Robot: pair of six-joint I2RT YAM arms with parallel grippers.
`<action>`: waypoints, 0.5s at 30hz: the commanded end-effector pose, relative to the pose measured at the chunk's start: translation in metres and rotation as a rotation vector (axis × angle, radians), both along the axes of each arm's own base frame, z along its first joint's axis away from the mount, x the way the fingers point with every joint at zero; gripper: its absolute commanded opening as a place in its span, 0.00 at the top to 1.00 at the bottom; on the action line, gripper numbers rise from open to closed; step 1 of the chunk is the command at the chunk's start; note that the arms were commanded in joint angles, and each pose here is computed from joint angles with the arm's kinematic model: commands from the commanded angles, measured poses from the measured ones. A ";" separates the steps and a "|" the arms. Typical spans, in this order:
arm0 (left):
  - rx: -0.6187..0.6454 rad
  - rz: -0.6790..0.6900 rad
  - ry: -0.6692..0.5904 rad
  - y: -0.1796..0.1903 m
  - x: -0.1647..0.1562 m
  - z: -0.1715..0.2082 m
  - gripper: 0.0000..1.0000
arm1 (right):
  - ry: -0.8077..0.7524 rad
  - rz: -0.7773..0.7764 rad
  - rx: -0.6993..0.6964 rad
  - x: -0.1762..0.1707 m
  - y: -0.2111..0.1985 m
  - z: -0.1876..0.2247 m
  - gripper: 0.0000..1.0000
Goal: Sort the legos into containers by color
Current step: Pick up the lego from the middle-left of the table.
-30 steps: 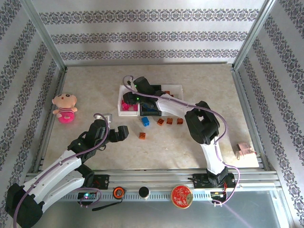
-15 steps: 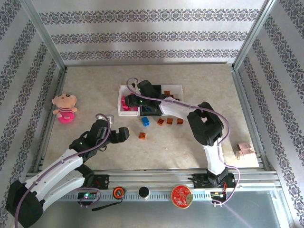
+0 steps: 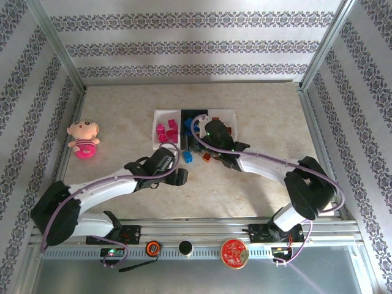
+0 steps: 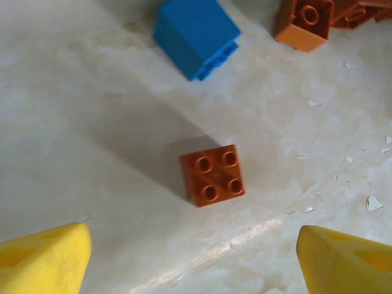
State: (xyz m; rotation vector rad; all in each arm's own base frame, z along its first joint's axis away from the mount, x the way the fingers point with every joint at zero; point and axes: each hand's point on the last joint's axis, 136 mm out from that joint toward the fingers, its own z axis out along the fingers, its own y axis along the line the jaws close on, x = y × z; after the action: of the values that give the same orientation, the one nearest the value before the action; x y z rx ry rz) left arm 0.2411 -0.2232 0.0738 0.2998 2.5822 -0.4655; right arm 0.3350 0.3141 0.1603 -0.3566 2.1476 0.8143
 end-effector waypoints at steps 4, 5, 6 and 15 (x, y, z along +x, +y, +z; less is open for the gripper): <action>0.129 -0.091 -0.045 -0.028 0.015 -0.012 0.25 | -0.018 -0.082 -0.001 -0.022 -0.042 -0.005 0.35; 0.151 -0.092 -0.046 -0.029 0.017 -0.017 0.27 | -0.020 -0.094 -0.001 -0.026 -0.050 -0.006 0.35; 0.172 -0.089 -0.049 -0.029 0.019 -0.020 0.28 | -0.020 -0.103 -0.002 -0.029 -0.056 -0.007 0.34; 0.251 -0.060 -0.033 -0.025 0.028 -0.043 0.40 | -0.042 -0.159 0.002 -0.051 -0.094 -0.005 0.34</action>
State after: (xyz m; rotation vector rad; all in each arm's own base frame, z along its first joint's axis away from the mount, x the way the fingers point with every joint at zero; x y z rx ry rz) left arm 0.2625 -0.2442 0.0280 0.4516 2.6321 -0.1847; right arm 0.2862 0.2311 0.1565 -0.2322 2.1093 0.7404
